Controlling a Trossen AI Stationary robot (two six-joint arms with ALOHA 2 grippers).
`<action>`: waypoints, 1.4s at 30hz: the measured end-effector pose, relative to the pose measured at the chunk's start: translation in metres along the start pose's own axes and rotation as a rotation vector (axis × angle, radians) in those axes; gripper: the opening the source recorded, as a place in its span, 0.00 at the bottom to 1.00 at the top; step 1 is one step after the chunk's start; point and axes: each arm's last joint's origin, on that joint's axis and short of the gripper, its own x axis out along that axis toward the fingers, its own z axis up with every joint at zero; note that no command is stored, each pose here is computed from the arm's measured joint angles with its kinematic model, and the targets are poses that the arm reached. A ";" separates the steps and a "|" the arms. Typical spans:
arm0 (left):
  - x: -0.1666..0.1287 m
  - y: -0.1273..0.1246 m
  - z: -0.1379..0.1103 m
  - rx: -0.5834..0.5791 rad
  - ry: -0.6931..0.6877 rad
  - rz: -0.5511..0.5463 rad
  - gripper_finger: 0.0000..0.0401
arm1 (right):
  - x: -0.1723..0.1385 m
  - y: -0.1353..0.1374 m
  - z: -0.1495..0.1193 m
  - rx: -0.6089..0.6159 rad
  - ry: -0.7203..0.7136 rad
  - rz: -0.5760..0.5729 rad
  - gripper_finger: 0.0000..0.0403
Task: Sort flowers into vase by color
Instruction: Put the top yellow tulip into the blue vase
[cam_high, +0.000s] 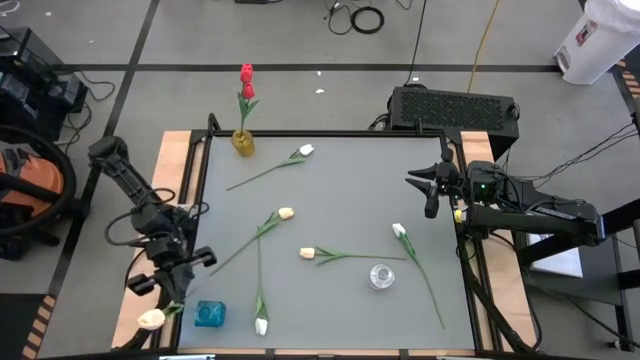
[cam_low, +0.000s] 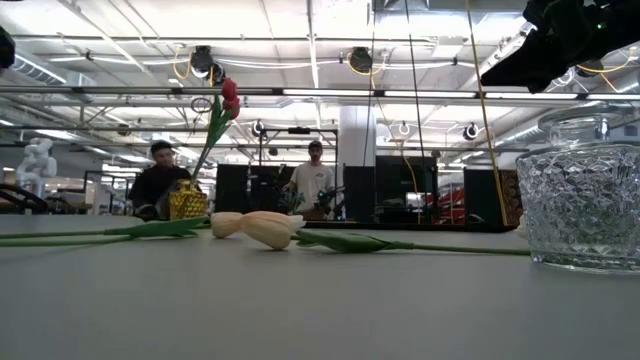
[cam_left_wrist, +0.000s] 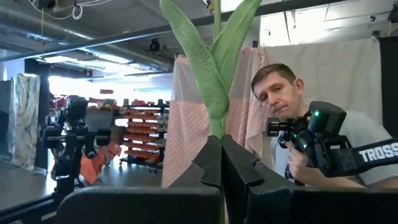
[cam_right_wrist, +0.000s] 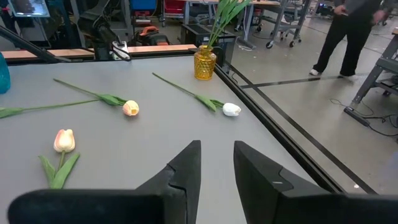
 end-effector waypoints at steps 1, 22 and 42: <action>0.000 -0.001 0.000 -0.002 -0.003 -0.005 0.00 | 0.000 0.000 0.000 0.000 0.000 0.000 0.21; 0.009 -0.019 -0.005 0.012 -0.021 -0.035 0.00 | 0.000 0.000 0.000 0.000 0.000 0.000 0.21; 0.017 -0.023 -0.011 0.058 -0.034 0.055 0.00 | 0.000 0.000 0.000 0.000 0.000 0.000 0.21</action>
